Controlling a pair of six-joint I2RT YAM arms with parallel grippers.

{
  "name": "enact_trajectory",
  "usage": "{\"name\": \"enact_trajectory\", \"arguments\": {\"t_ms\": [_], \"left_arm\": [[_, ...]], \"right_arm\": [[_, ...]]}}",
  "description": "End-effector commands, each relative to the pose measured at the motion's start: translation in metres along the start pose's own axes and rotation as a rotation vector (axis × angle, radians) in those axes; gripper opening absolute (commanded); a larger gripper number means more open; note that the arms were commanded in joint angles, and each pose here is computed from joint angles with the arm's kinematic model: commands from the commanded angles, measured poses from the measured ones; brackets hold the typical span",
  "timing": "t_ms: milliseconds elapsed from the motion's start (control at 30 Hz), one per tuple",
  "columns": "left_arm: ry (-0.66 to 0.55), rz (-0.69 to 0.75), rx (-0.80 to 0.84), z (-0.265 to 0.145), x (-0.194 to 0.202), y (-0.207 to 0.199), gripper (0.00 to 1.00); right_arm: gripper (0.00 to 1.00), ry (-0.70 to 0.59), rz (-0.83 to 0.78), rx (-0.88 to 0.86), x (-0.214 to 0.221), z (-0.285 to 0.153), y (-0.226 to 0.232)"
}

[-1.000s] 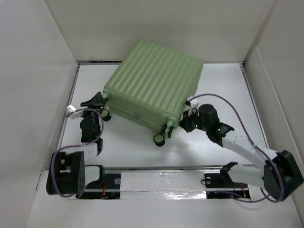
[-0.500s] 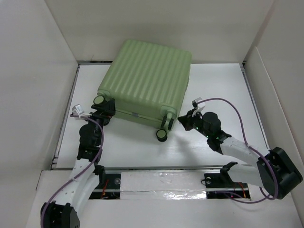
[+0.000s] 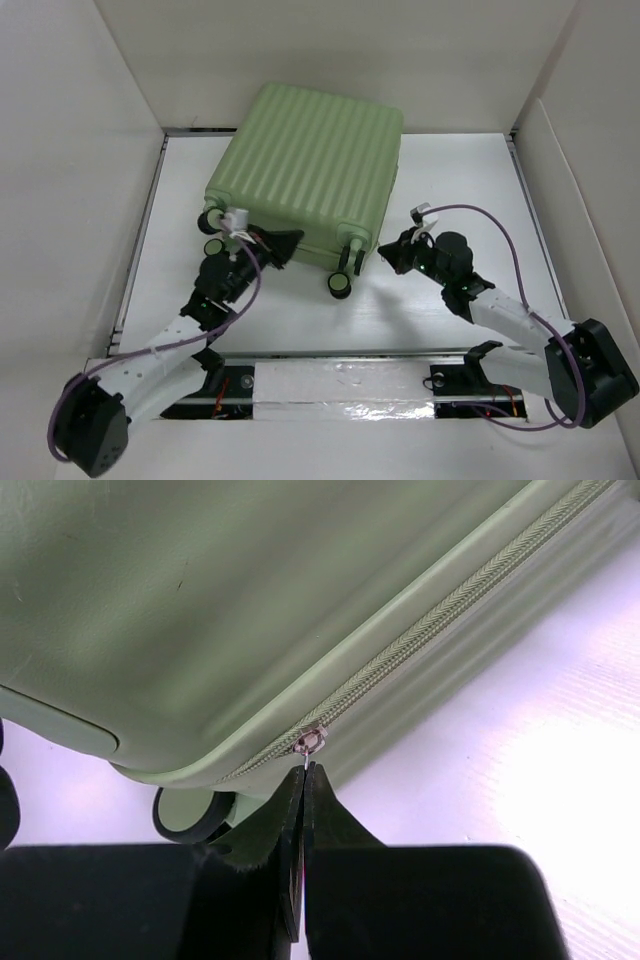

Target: Pack the luggage

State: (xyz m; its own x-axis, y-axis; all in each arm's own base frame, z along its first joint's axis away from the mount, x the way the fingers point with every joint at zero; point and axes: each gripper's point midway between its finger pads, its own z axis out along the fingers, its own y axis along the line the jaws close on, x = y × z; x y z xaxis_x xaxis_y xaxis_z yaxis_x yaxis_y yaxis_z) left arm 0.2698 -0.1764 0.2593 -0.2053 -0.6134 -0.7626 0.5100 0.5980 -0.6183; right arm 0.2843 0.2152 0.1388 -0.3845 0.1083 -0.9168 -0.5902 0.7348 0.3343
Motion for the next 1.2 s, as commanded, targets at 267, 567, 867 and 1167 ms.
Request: {"name": "enact_trajectory", "arguments": {"t_ms": [267, 567, 867, 1167], "left_arm": [[0.336, 0.083, 0.194, 0.017, 0.101, -0.064, 0.1], [0.459, 0.063, 0.328, 0.028, 0.135, -0.1, 0.08], [0.434, 0.068, 0.365, 0.061, 0.129, -0.119, 0.07], [0.457, 0.027, 0.441, 0.11, 0.132, -0.151, 0.04]], "right_arm": [[0.0, -0.025, -0.009, -0.032, -0.02, -0.01, -0.004], [0.0, 0.022, 0.023, -0.086, 0.008, -0.017, 0.013], [0.0, 0.062, 0.039, -0.176, 0.033, -0.03, 0.067], [0.0, 0.0, 0.113, -0.269, 0.037, -0.021, 0.125]]}}
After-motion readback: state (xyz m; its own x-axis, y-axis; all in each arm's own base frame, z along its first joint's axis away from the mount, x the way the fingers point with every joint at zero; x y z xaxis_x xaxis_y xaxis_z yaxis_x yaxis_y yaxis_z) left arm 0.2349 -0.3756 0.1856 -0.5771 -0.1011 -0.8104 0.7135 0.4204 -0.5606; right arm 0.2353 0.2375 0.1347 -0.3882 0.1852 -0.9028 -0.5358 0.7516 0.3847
